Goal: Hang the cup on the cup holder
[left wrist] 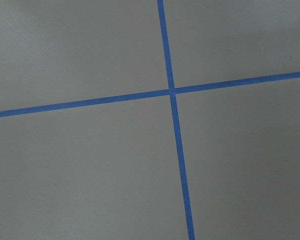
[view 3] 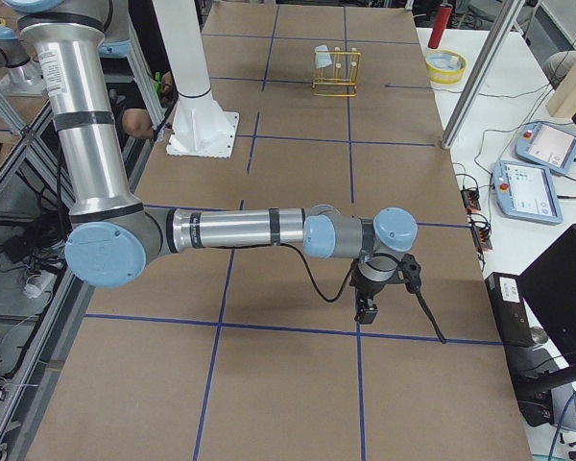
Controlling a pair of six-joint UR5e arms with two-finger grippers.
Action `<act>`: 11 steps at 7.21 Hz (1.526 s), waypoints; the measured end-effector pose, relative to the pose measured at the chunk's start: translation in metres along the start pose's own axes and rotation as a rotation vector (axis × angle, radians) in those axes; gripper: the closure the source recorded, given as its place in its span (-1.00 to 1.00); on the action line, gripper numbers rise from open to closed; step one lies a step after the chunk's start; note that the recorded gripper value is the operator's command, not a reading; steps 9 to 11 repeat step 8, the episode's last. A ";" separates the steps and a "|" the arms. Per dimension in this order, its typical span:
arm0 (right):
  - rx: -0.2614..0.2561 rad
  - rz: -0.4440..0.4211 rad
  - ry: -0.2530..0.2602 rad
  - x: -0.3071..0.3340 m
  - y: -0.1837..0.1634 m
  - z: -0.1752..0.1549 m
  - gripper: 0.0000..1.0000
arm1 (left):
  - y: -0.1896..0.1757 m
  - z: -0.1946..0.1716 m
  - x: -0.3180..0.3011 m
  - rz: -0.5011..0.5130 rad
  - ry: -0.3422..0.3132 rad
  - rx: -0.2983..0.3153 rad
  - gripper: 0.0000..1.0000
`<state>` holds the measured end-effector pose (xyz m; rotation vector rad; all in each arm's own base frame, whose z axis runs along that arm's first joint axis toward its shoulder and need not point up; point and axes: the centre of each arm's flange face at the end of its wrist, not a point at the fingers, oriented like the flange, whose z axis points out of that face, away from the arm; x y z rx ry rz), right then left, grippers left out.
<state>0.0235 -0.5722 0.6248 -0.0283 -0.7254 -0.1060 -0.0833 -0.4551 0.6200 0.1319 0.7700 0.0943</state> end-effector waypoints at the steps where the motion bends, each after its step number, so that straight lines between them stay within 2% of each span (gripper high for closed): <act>1: 0.000 0.000 0.000 0.000 0.000 0.000 -1.00 | -0.001 0.000 0.000 0.001 0.000 0.001 -1.00; 11: 0.000 0.000 0.000 0.000 0.000 0.000 -1.00 | -0.004 -0.003 0.002 0.002 -0.009 0.007 -1.00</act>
